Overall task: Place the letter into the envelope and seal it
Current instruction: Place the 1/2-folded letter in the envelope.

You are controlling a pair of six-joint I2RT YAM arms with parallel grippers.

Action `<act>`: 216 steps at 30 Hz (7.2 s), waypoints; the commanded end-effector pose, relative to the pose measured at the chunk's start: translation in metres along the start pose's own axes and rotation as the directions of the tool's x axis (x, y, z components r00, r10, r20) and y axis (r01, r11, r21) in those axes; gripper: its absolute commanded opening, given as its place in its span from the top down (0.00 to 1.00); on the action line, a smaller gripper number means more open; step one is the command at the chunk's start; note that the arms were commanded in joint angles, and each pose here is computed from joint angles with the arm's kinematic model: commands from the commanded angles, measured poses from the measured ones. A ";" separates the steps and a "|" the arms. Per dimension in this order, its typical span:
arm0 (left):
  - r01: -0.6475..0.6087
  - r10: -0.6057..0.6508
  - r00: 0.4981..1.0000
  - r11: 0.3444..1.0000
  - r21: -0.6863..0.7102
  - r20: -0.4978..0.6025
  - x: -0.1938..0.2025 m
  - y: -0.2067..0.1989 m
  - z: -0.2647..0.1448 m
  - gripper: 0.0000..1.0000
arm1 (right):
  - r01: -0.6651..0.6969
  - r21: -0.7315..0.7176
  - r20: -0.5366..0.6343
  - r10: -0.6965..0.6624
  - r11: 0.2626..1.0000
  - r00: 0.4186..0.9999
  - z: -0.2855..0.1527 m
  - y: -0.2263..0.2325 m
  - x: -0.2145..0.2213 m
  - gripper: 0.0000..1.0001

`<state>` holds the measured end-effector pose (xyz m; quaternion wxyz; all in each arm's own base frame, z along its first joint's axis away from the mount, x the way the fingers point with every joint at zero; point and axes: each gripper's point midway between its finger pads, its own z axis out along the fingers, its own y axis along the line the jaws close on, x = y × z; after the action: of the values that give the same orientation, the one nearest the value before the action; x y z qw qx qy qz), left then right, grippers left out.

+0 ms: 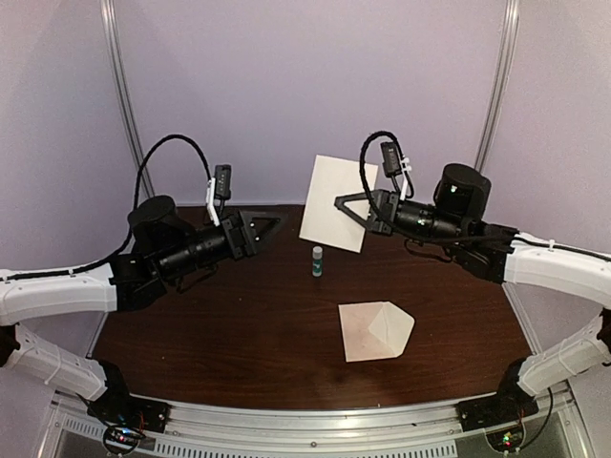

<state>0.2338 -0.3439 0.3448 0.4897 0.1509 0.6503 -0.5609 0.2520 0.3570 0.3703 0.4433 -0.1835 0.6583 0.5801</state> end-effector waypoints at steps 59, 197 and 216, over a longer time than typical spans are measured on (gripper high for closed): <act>0.253 -0.468 0.651 0.876 -0.411 -0.597 0.285 0.131 0.060 0.41 | -0.232 0.730 -0.362 0.651 0.643 0.667 -0.186 -0.238 0.219 1.00; 0.064 -0.466 0.656 0.818 -0.572 -0.594 0.289 0.163 -0.003 0.43 | -0.166 0.690 -0.439 0.590 0.705 0.678 -0.083 -0.229 0.254 0.86; 0.062 -0.470 0.651 0.816 -0.575 -0.596 0.291 0.167 -0.005 0.46 | -0.235 0.654 -0.438 0.613 0.719 0.657 -0.073 -0.227 0.265 1.00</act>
<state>0.2199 -0.4002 0.0307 0.1395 0.1217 0.9117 -0.3668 0.2561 0.3006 0.0217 0.0787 -0.0675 0.9301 0.3524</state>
